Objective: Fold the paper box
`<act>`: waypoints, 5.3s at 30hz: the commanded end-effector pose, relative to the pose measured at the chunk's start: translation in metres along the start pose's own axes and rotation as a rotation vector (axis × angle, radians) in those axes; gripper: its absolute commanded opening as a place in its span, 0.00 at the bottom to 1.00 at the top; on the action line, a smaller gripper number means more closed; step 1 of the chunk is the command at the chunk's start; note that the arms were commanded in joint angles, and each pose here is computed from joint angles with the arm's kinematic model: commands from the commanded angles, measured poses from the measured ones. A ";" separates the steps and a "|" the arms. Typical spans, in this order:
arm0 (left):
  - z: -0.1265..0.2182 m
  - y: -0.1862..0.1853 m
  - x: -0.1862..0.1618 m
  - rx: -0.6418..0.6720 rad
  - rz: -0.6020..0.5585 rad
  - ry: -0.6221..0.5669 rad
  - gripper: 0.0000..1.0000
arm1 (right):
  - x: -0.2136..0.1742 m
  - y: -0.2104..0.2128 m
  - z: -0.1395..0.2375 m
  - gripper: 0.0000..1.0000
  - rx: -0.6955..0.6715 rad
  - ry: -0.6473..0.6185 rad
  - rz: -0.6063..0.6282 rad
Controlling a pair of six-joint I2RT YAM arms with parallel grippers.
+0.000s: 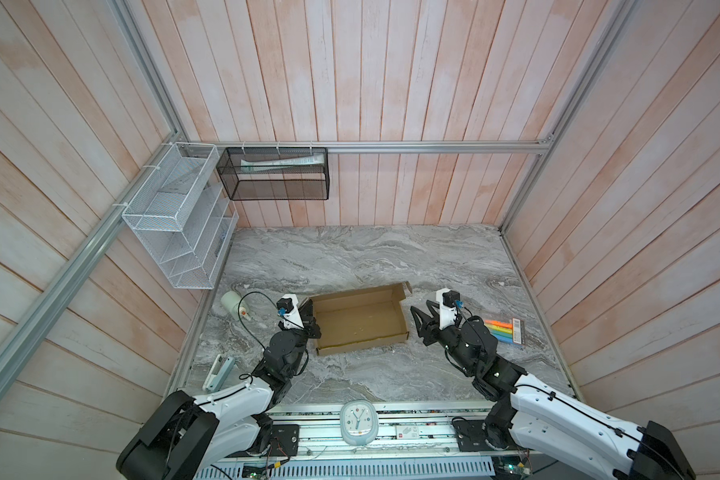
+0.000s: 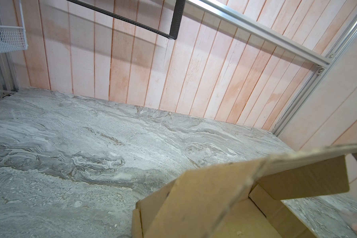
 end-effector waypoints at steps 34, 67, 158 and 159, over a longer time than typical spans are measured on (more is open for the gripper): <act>0.012 0.010 -0.029 0.012 -0.018 0.098 0.00 | 0.071 0.057 -0.127 0.40 0.236 0.162 0.124; 0.030 0.018 -0.040 0.030 0.107 0.152 0.29 | 0.033 0.072 -0.137 0.36 0.309 0.225 0.057; 0.002 0.025 -0.019 0.220 0.117 0.477 0.54 | -0.093 0.083 -0.079 0.27 0.386 0.539 -0.066; 0.002 0.025 -0.020 0.217 0.119 0.482 0.54 | -0.095 0.083 -0.078 0.27 0.386 0.543 -0.065</act>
Point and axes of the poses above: each gripper's point midway between its finger pads, its own z axis back along the fingers, its own y axis along the line the jaws close on, x = y × z, the point moved 1 cm from there along z, back along the fingers, and after that the axes turned 14 degrees about z, right-handed, at the moved point
